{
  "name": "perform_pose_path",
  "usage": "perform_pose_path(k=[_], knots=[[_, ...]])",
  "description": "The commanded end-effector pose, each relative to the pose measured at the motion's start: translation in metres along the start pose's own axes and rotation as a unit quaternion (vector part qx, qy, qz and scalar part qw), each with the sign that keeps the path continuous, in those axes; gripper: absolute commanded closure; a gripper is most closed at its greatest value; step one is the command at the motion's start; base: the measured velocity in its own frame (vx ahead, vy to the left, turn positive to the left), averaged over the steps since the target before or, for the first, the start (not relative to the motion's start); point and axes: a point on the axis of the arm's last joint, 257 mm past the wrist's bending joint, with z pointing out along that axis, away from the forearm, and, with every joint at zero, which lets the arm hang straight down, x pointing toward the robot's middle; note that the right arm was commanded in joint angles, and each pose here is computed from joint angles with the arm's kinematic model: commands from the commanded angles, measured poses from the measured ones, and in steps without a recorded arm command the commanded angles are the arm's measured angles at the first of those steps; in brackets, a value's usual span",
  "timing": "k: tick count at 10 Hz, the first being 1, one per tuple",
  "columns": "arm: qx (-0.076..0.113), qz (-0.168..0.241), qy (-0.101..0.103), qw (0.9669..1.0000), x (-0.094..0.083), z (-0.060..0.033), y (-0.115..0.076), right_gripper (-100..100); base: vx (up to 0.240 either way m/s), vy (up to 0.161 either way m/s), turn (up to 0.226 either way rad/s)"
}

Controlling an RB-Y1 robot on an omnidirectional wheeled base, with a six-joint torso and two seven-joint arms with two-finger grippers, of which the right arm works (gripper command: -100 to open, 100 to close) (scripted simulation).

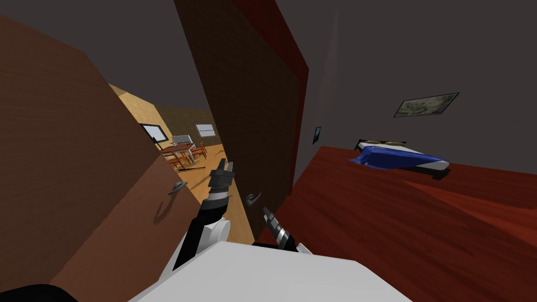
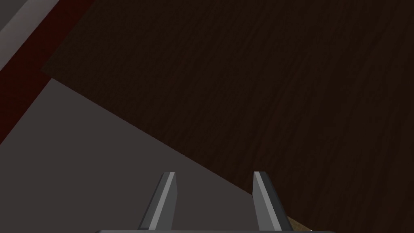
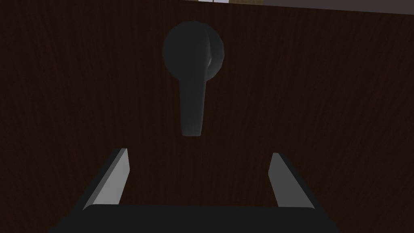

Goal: Push the door open

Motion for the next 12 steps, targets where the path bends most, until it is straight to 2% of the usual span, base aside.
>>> perform_pose_path(k=[1,7,8,9,12], knots=[[0.000,0.000,-0.003,1.0000,-0.0009,0.0009,-0.0006,-100,0.114,0.135,0.031],[0.001,0.002,-0.011,0.9999,-0.0032,0.0036,-0.0022,-100,0.134,0.146,0.030],[0.001,0.002,-0.010,0.9999,-0.0031,0.0035,-0.0020,-100,0.058,0.055,-0.002],[0.001,0.002,-0.010,0.9999,-0.0031,0.0035,-0.0020,100,-0.007,-0.005,-0.002],[0.001,0.002,-0.010,0.9999,-0.0031,0.0035,-0.0020,100,-0.019,-0.019,0.001]])
